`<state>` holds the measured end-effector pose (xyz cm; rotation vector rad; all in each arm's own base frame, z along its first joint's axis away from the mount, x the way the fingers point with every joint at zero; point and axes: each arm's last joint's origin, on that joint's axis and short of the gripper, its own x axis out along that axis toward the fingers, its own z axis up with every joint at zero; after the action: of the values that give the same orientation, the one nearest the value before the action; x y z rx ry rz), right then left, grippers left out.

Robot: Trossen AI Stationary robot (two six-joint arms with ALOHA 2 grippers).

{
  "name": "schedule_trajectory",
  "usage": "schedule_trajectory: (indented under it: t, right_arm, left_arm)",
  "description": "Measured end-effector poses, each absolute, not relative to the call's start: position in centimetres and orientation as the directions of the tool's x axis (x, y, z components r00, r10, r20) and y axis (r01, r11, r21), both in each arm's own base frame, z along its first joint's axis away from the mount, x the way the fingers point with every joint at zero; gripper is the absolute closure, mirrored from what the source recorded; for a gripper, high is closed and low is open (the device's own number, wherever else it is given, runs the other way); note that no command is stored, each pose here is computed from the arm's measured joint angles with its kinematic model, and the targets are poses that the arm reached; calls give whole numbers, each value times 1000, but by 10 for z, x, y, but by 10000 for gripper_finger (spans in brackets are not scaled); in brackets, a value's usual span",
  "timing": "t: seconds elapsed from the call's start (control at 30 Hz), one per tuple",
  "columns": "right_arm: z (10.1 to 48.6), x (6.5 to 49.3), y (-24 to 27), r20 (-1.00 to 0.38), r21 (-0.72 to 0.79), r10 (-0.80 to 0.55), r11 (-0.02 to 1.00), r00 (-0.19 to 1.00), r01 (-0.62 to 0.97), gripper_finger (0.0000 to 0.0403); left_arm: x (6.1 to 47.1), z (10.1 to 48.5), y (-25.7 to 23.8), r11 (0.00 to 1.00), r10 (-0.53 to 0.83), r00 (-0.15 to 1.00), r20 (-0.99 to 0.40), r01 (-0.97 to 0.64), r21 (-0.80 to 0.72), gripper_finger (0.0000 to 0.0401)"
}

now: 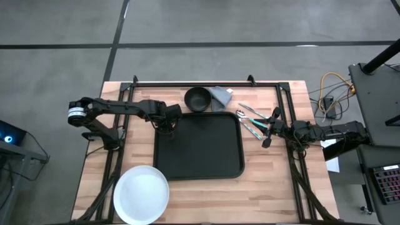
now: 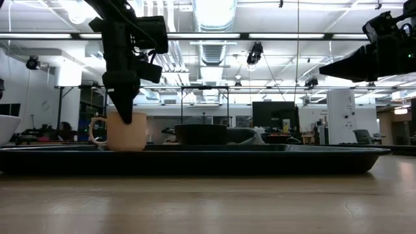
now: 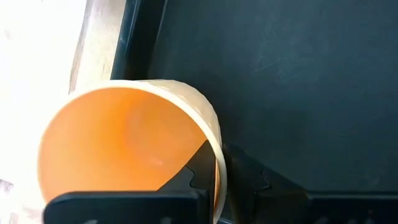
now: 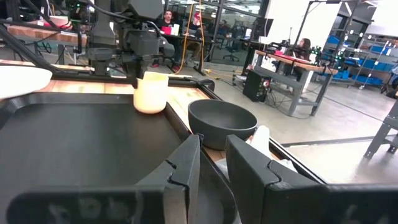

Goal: Set up tray
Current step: Put the pink cup on top of the black serving tray

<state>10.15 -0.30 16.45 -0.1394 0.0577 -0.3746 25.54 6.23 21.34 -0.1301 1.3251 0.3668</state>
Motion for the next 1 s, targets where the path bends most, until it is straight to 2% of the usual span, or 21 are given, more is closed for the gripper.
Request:
schedule_trajectory:
  t: [0.77, 1.0]
  right_arm:
    - [165, 101, -3, -30, -146, -368, 921, 929, 361, 335]
    - [165, 101, -3, -30, -146, -369, 921, 929, 361, 335]
  left_arm:
    - [257, 214, 62, 936, 191, 211, -959, -335, 112, 390]
    - [252, 207, 61, 937, 184, 179, -966, -330, 117, 348]
